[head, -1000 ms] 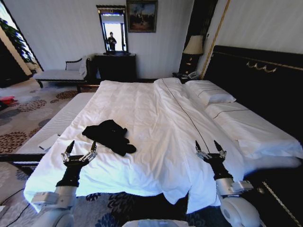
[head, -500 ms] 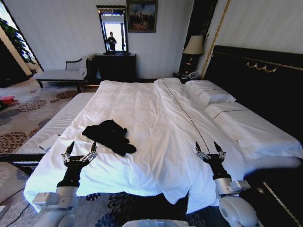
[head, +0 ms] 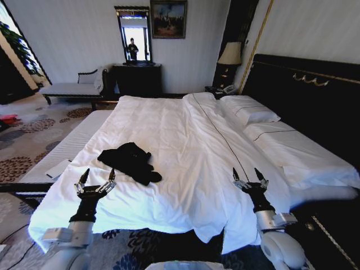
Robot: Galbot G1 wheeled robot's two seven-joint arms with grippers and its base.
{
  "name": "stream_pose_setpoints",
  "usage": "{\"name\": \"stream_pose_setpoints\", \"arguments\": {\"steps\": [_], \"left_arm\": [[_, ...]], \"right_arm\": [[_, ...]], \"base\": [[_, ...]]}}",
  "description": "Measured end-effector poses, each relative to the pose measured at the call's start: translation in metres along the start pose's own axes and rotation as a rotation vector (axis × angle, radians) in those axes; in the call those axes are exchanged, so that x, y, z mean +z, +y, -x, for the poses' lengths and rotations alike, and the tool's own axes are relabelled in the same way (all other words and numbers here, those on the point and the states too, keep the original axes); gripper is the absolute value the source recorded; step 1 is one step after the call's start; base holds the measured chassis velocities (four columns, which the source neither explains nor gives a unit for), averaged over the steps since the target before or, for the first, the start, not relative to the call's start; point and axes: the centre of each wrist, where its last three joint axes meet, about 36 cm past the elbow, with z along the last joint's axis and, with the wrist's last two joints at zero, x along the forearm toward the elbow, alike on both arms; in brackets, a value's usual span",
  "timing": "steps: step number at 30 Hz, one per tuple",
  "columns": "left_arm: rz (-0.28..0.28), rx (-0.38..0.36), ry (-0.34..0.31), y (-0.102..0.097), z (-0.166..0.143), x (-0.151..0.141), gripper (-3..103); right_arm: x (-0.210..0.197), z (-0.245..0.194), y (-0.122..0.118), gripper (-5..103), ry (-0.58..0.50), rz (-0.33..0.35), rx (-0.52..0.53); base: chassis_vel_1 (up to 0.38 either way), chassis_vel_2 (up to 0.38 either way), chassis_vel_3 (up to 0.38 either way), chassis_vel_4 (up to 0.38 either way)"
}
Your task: Fold the clothes on the bed.
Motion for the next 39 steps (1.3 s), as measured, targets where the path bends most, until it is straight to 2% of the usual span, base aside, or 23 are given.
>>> {"name": "stream_pose_setpoints", "arguments": {"steps": [31, 39], "left_arm": [[0.010, -0.001, 0.008, 0.002, 0.003, 0.011, 100], [0.010, 0.000, 0.009, 0.003, 0.005, 0.013, 100]], "right_arm": [[0.019, 0.006, -0.003, 100, 0.012, 0.015, -0.002], [0.023, 0.007, 0.000, 100, 0.014, 0.022, -0.002]], "base": [[0.000, 0.000, 0.000, 0.000], [-0.031, 0.118, 0.023, -0.123]]}}
